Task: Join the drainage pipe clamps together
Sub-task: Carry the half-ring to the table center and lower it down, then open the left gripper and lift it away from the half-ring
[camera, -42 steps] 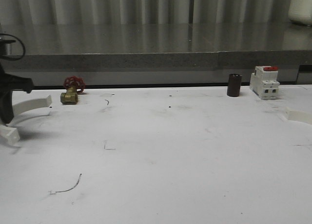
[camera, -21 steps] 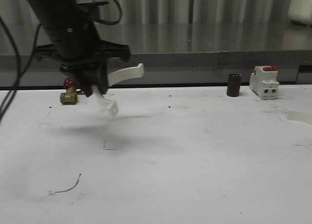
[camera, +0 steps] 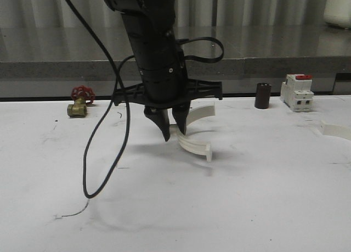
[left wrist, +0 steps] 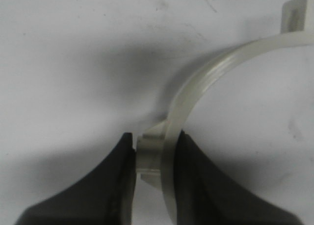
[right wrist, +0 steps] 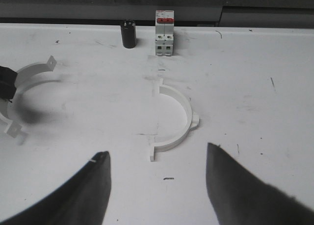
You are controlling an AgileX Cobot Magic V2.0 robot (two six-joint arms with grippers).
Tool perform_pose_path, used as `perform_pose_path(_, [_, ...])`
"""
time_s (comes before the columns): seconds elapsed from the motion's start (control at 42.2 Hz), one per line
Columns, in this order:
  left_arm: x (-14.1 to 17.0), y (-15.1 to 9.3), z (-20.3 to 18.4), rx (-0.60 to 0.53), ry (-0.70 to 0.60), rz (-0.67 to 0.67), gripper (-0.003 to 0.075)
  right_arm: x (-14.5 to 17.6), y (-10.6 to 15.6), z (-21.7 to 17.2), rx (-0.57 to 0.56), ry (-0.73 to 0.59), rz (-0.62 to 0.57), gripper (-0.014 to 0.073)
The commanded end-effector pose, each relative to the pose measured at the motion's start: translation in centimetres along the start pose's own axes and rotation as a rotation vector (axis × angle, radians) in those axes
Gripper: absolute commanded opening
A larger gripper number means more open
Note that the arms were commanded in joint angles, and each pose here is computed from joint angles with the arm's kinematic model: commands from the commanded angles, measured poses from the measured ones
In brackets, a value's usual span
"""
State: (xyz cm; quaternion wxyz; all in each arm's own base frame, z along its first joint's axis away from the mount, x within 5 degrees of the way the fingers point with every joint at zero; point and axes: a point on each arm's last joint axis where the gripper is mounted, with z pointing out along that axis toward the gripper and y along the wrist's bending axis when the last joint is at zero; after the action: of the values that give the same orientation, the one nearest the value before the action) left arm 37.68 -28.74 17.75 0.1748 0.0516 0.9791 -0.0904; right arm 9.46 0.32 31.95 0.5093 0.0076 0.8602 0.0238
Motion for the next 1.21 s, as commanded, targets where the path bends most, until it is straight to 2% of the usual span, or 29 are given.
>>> perform_pose_path(0.0, [-1.4,-0.8,-2.8,0.035,-0.069,-0.049,0.0086,-1.5,0.0,-0.4,0.009,-0.088,-0.011,0.0456])
perform_pose_path(0.19, [-1.3,-0.8,-2.3,0.024,-0.057,-0.100,0.0086,-1.5,0.0,-0.4,0.009,-0.088,-0.011,0.0456])
perform_pose_path(0.474, [-1.3,-0.6,-2.2,0.008,-0.055,-0.091,0.0090,-1.5,0.0,-0.4,0.009,-0.088,-0.011,0.0456])
perform_pose_path(0.545, [-1.3,-0.6,-2.2,0.009,-0.056,-0.091,0.0113,-1.5,0.0,-0.4,0.009,-0.088,-0.011,0.0456])
perform_pose_path(0.688, [-1.3,-0.7,-2.2,0.011,-0.058,-0.091,0.0226,-1.5,0.0,-0.4,0.009,-0.088,-0.011,0.0456])
perform_pose_path(0.782, [-1.3,-0.7,-2.2,0.011,-0.058,-0.091,0.0270,-1.5,0.0,-0.4,0.009,-0.088,-0.011,0.0456])
perform_pose_path(1.091, [-1.6,-0.8,-2.3,0.026,-0.081,-0.090,0.0273,-1.5,0.0,-0.4,0.009,-0.088,-0.011,0.0456])
perform_pose_path(1.186, [-1.9,-0.9,-3.4,0.035,-0.102,-0.039,0.0273,-1.5,0.0,-0.4,0.009,-0.088,-0.011,0.0456])
